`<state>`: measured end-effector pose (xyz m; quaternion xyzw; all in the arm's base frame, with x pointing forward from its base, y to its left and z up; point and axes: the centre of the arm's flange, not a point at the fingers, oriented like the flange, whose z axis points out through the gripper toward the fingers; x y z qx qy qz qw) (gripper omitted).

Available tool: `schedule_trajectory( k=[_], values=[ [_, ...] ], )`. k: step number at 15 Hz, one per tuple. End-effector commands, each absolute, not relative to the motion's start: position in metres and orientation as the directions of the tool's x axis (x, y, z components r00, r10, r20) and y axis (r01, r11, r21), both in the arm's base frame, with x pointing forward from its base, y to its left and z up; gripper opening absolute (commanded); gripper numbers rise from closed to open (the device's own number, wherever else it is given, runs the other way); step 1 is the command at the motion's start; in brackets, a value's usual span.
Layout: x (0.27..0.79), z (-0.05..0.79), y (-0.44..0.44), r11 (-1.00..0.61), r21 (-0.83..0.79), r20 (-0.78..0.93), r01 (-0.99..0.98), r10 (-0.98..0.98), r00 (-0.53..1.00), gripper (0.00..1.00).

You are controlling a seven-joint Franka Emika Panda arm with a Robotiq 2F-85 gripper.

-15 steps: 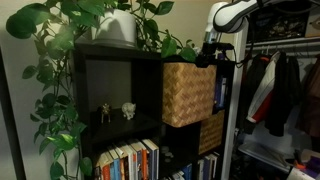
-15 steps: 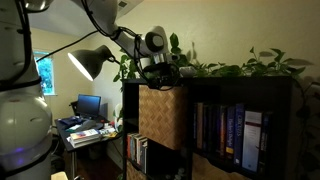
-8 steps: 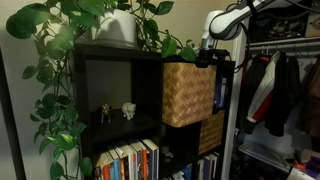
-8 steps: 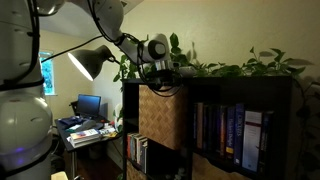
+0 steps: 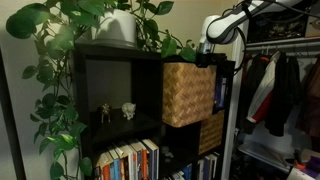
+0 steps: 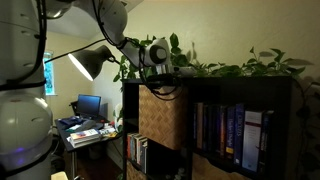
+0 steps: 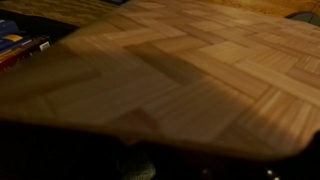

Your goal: Pull out the brown basket then remove the socks from there and put them on the top of the cabinet then push the basket

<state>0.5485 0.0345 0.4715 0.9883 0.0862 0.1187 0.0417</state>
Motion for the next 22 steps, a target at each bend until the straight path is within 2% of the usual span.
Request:
schedule_trajectory(
  k=[1, 4, 10, 22],
  values=[
    [0.543, 0.488, 0.034, -0.982, 0.09, 0.238, 0.167, 0.184, 0.954, 0.31],
    [0.538, 0.504, 0.034, -0.982, 0.09, 0.231, 0.165, 0.181, 0.956, 0.13],
    [0.523, 0.553, 0.035, -0.982, 0.118, 0.257, 0.15, 0.176, 0.95, 0.13],
    [0.512, 0.64, 0.025, -0.969, 0.245, 0.428, 0.024, 0.131, 0.894, 0.13]
  ],
)
